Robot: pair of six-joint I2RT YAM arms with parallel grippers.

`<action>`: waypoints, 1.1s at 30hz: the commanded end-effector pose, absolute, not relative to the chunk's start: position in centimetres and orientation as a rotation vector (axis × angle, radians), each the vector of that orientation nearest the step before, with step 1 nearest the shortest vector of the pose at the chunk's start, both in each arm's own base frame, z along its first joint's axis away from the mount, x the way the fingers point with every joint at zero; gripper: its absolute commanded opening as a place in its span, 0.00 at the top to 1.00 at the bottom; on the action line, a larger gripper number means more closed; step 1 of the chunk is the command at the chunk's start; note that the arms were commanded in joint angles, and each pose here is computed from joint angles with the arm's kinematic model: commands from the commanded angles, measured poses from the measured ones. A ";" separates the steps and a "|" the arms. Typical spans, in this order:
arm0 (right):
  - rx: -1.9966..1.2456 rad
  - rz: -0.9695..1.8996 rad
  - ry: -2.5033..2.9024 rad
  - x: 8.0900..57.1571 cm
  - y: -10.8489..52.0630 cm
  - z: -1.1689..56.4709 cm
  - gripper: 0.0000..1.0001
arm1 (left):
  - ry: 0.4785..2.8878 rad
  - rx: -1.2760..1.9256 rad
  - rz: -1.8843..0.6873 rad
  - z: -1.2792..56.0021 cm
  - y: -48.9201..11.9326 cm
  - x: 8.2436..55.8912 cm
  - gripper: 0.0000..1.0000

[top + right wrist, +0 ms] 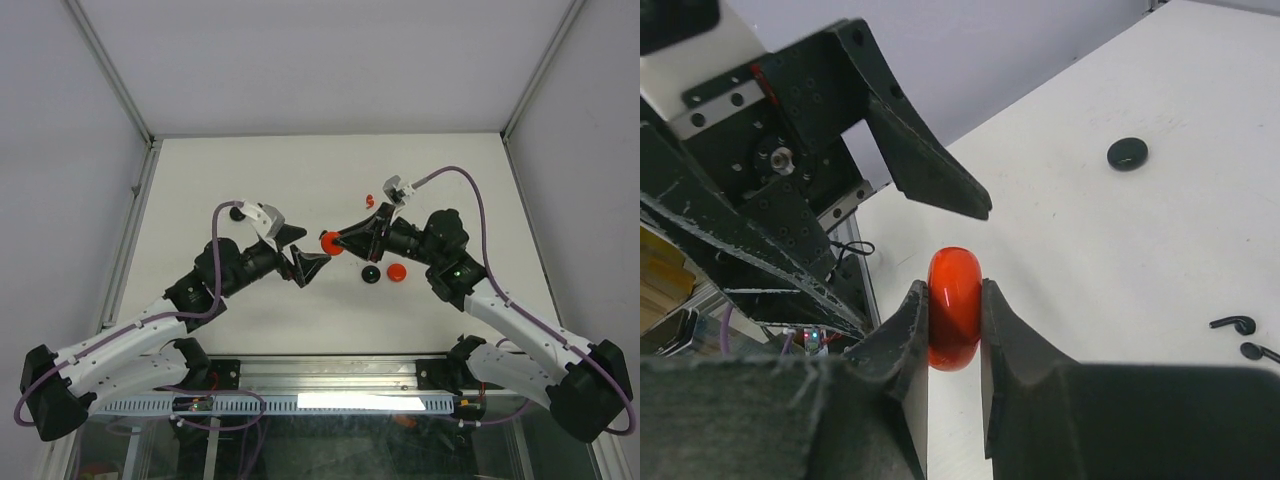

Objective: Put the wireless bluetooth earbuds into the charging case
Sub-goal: Pick up the charging case at the center of the board.

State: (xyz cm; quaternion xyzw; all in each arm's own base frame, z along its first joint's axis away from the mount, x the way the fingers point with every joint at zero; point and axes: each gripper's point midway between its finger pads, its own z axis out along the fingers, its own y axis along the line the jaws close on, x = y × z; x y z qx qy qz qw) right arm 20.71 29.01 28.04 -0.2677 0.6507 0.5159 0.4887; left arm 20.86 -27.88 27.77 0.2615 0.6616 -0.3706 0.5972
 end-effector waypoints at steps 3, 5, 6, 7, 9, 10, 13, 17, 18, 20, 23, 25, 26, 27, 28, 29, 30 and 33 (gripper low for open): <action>-0.607 1.278 1.364 20.2 28.4 32.5 1.00 | 1.369 0.479 -1.284 31.9 -28.3 18.8 0.13; -0.612 1.280 1.339 20.1 28.4 32.6 1.00 | 1.337 0.468 -1.386 31.9 -27.9 18.3 0.15; -0.612 1.280 1.327 20.1 28.3 32.7 1.00 | 1.316 0.466 -1.432 31.9 -27.8 17.9 0.16; -0.613 1.280 1.319 20.1 28.4 32.7 1.00 | 1.308 0.466 -1.464 31.6 -27.8 17.6 0.17; -0.613 1.280 1.311 20.2 28.4 32.8 1.00 | 1.287 0.479 -1.504 31.6 -27.9 17.2 0.19; -0.613 1.280 1.306 20.2 28.4 32.8 1.00 | 1.284 0.485 -1.517 31.6 -28.0 17.1 0.19; -0.621 1.314 1.301 19.8 28.6 32.9 1.00 | 1.268 0.502 -1.557 31.5 -28.4 16.8 0.23; -0.624 1.335 1.297 19.7 29.0 32.9 1.00 | 1.234 0.513 -1.579 31.7 -28.6 16.7 0.31; -0.627 1.337 1.295 19.6 29.1 32.9 1.00 | 1.226 0.517 -1.579 31.7 -28.7 16.8 0.32; -0.650 1.377 1.297 19.0 29.4 32.8 1.00 | 1.218 0.525 -1.578 31.8 -28.8 16.9 0.34; -0.669 1.394 1.295 18.6 29.7 32.7 1.00 | 1.214 0.529 -1.569 31.8 -29.0 17.1 0.39; -0.673 1.399 1.292 18.5 29.8 32.6 1.00 | 1.214 0.531 -1.561 31.6 -29.1 17.3 0.43; -0.675 1.401 1.291 18.5 29.9 32.6 1.00 | 1.215 0.533 -1.560 31.6 -29.1 17.4 0.45; -0.675 1.403 1.290 18.5 30.0 32.6 1.00 | 1.215 0.538 -1.560 31.5 -29.2 17.4 0.48; -0.675 1.405 1.289 18.4 30.1 32.5 1.00 | 1.214 0.543 -1.558 31.4 -29.3 17.4 0.51; -0.675 1.407 1.285 18.4 30.1 32.6 1.00 | 1.210 0.545 -1.558 31.3 -29.3 17.4 0.54; -0.675 1.408 1.283 18.4 30.1 32.6 1.00 | 1.207 0.546 -1.562 31.2 -29.3 17.4 0.57; -0.675 1.411 1.272 18.3 30.2 32.6 1.00 | 1.196 0.555 -1.577 31.0 -29.4 17.2 0.67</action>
